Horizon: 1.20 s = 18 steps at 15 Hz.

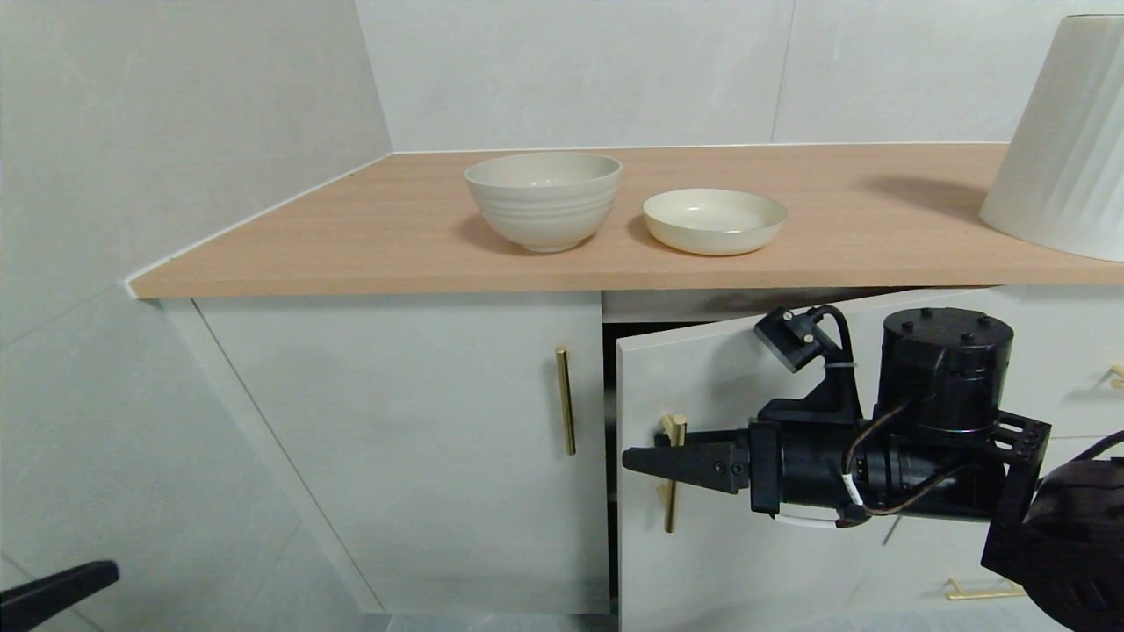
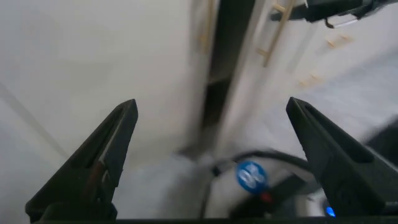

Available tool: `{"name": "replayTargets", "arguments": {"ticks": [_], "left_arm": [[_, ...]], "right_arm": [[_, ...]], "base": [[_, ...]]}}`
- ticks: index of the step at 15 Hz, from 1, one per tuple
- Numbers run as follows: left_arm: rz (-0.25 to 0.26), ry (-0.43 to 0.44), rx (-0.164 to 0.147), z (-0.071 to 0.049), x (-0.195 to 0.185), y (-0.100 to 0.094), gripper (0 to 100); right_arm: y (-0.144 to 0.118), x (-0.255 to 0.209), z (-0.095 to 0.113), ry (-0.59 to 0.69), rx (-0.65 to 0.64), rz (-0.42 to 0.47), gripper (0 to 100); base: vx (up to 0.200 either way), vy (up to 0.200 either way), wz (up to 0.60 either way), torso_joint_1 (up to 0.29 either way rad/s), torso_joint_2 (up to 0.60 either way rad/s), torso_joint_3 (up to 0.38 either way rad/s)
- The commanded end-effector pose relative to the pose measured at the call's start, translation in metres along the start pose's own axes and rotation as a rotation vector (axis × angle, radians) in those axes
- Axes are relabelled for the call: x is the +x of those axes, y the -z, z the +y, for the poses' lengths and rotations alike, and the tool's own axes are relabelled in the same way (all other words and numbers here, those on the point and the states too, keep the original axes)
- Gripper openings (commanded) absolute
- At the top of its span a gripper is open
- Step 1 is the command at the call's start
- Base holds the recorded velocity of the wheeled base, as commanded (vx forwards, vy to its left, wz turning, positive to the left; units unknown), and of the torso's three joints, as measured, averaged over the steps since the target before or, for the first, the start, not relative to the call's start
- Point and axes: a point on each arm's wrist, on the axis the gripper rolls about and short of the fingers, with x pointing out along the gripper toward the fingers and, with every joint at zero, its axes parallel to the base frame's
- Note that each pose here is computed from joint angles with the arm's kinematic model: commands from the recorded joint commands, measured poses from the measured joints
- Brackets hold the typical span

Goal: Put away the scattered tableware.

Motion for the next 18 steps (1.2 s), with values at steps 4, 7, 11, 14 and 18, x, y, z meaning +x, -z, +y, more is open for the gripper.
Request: {"name": "replayTargets", "arguments": {"ticks": [4, 7, 11, 14, 18], "left_arm": [[0.269, 0.182, -0.136, 0.033, 0.102, -0.028, 100], [0.318, 0.238, -0.202, 0.031, 0.132, -0.012, 100], [0.334, 0.295, -0.254, 0.019, 0.139, -0.009, 100], [0.338, 0.294, -0.255, 0.019, 0.139, -0.008, 0], [0.337, 0.314, -0.242, 0.019, 0.152, -0.006, 0]], "right_arm": [[0.001, -0.001, 0.000, 0.000, 0.000, 0.001, 100], [0.003, -0.001, -0.001, 0.003, 0.007, 0.009, 100], [0.004, 0.000, -0.001, 0.002, 0.008, 0.013, 100], [0.004, 0.000, -0.001, 0.000, 0.008, 0.014, 100], [0.004, -0.001, -0.001, 0.002, 0.009, 0.014, 100]], "base": [[0.000, 0.000, 0.00, 0.000, 0.00, 0.000], [0.000, 0.000, 0.00, 0.000, 0.00, 0.000], [0.000, 0.000, 0.00, 0.000, 0.00, 0.000], [0.000, 0.000, 0.00, 0.000, 0.00, 0.000], [0.000, 0.000, 0.00, 0.000, 0.00, 0.000]]}}
